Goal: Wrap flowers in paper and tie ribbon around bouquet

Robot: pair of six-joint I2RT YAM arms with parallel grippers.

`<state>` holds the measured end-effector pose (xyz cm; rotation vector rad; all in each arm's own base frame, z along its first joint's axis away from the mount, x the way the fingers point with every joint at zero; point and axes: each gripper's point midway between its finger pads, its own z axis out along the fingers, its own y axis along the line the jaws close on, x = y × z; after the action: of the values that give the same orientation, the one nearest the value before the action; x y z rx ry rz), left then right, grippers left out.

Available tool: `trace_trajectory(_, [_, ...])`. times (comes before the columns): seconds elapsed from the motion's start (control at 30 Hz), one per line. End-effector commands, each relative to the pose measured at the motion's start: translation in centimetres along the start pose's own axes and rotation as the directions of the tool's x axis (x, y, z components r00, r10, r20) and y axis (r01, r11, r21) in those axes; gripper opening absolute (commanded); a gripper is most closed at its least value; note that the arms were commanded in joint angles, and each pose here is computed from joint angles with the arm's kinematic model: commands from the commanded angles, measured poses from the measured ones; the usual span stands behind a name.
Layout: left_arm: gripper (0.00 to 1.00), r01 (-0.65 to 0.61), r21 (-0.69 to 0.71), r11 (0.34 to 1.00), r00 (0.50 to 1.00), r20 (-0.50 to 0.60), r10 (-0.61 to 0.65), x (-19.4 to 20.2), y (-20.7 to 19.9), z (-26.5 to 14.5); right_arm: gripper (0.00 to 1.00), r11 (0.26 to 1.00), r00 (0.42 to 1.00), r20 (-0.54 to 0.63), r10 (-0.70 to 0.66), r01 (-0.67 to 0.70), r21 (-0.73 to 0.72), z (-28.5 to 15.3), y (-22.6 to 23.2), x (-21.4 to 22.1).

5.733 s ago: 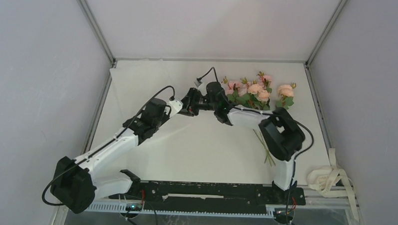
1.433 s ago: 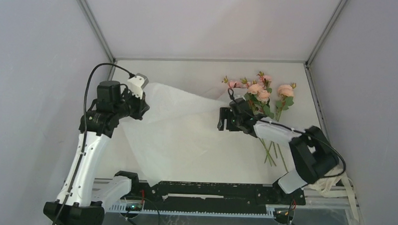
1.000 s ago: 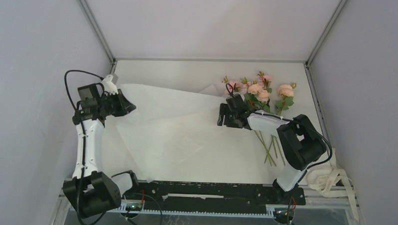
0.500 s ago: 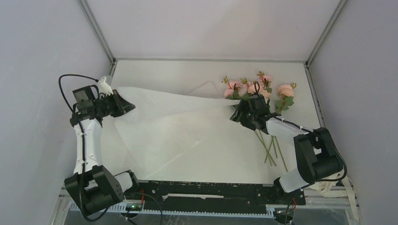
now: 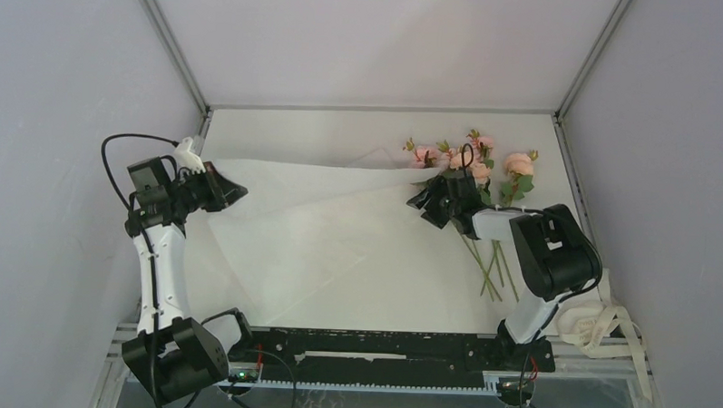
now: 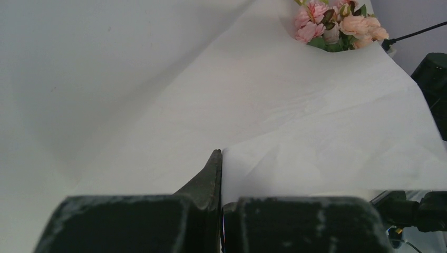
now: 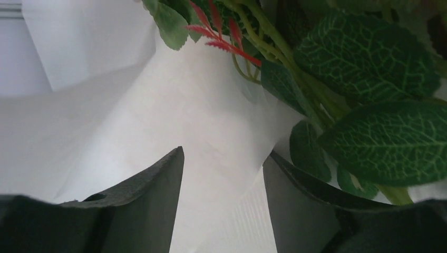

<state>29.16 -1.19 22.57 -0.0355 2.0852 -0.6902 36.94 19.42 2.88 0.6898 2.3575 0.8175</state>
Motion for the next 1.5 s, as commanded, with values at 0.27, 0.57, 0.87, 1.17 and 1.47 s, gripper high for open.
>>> trace_trajectory(0.27, [0.00, -0.047, 0.053, 0.997, 0.999, 0.016, 0.046, -0.5, -1.7, -0.6, 0.00, 0.993, 0.997, 0.050, 0.064, -0.059, -0.105, 1.5, 2.0, -3.4])
trace_trajectory(0.57, [0.00, -0.008, -0.104, 0.995, 0.985, 0.172, 0.026, -6.1, -0.1, -4.0, 0.00, 0.928, 0.958, 0.085, -0.272, 0.285, -0.240, -6.8, 7.9, -3.8])
trace_trajectory(0.87, [0.00, 0.094, -0.155, 0.983, 0.965, 0.255, -0.052, -6.9, 2.0, -4.9, 0.00, 0.910, 0.926, 0.114, -0.359, 0.375, -0.176, -13.6, 6.4, -4.5])
trace_trajectory(1.17, [0.00, 0.194, -0.242, 0.951, 0.964, 0.228, -0.139, -6.0, 8.0, -0.9, 0.00, 0.959, 0.950, 0.143, -0.278, 0.284, -0.023, -14.0, 1.7, -7.9])
trace_trajectory(1.47, [0.01, 0.152, -0.391, 0.908, 0.988, 0.072, -0.134, 0.0, 13.2, 3.9, 0.00, 0.968, 0.970, 0.007, -0.242, 0.241, 0.074, -11.6, -2.7, -6.6])
